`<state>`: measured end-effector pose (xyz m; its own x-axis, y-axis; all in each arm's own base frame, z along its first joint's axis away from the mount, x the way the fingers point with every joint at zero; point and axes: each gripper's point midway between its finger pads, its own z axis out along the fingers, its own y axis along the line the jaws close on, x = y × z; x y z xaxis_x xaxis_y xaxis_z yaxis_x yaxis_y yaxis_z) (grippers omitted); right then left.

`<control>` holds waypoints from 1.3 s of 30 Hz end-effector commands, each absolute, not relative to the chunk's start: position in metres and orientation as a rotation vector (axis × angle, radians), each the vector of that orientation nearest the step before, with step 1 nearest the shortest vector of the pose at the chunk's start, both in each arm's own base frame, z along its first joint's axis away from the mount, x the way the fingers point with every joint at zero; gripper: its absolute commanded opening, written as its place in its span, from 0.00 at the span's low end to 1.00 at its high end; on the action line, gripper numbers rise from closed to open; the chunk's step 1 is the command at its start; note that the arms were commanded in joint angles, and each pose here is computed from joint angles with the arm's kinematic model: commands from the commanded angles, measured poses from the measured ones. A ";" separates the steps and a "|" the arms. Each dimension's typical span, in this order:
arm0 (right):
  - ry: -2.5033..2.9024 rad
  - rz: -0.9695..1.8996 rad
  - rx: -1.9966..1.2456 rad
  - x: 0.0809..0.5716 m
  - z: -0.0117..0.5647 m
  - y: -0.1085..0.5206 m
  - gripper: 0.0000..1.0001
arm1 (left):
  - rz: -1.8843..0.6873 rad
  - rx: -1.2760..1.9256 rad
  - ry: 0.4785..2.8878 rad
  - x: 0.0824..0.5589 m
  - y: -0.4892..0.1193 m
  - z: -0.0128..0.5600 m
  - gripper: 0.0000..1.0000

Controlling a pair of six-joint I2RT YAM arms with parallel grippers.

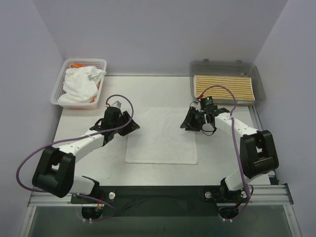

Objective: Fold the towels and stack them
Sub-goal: Fold the towel

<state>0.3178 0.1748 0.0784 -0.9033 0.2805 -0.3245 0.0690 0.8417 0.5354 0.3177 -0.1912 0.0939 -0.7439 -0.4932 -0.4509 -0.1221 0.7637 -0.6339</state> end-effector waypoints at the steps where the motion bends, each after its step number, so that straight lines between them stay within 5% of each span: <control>1: 2.704 0.742 0.265 0.301 0.050 0.176 0.34 | -0.824 -0.435 2.258 0.336 -0.200 0.105 0.52; 9: 2.814 0.711 0.312 0.256 0.014 0.167 0.34 | -0.756 -0.658 2.366 0.262 -0.172 0.035 0.52; 21: 2.851 0.796 0.332 0.213 0.019 0.171 0.34 | -0.736 -0.879 2.366 0.180 -0.138 0.021 0.51; 30: 2.440 0.951 0.214 0.307 0.118 0.204 0.39 | -0.832 -0.562 1.953 0.264 -0.155 0.152 0.52; 39: 2.150 1.089 0.260 0.418 0.133 0.243 0.48 | -0.934 -0.393 1.888 0.396 -0.212 0.169 0.51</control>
